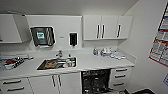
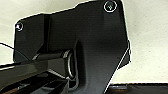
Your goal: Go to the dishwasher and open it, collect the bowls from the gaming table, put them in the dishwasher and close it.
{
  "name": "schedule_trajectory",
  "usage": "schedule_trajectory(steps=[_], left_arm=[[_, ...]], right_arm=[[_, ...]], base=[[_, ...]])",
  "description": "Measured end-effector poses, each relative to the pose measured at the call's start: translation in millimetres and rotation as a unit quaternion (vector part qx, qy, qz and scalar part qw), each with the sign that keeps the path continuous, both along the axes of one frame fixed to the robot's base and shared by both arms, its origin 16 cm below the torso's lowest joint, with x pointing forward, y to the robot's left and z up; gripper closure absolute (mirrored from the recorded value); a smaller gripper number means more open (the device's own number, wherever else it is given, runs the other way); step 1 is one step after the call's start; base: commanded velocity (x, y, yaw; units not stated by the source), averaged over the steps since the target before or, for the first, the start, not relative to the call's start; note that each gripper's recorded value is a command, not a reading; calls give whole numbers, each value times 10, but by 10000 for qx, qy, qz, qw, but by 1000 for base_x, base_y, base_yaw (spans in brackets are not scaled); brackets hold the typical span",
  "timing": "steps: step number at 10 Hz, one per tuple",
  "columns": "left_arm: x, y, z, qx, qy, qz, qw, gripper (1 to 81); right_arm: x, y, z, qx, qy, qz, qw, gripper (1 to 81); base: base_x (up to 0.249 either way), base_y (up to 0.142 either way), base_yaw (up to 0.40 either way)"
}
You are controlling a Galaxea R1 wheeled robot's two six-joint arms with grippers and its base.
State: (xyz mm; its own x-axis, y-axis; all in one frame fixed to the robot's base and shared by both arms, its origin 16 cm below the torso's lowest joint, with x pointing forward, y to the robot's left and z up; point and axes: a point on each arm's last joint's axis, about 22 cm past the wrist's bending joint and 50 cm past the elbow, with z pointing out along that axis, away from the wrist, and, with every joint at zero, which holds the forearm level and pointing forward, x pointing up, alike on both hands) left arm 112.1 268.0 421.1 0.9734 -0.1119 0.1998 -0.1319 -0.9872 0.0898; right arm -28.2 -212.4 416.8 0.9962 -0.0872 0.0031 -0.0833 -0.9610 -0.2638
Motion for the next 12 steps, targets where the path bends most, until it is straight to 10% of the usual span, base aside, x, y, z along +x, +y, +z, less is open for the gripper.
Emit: schedule_trajectory(steps=[6,12], left_arm=[[41,-344,4,-233,105,-56,9997,10],[-378,-849,-18,-576,652,-172,9961,10]], right_arm=[[-7,-127,-14,-127,6,7,9999,10],[-16,-198,-17,-178,12,10,9998,10]], base=[[0,0,0],[0,0,0]])
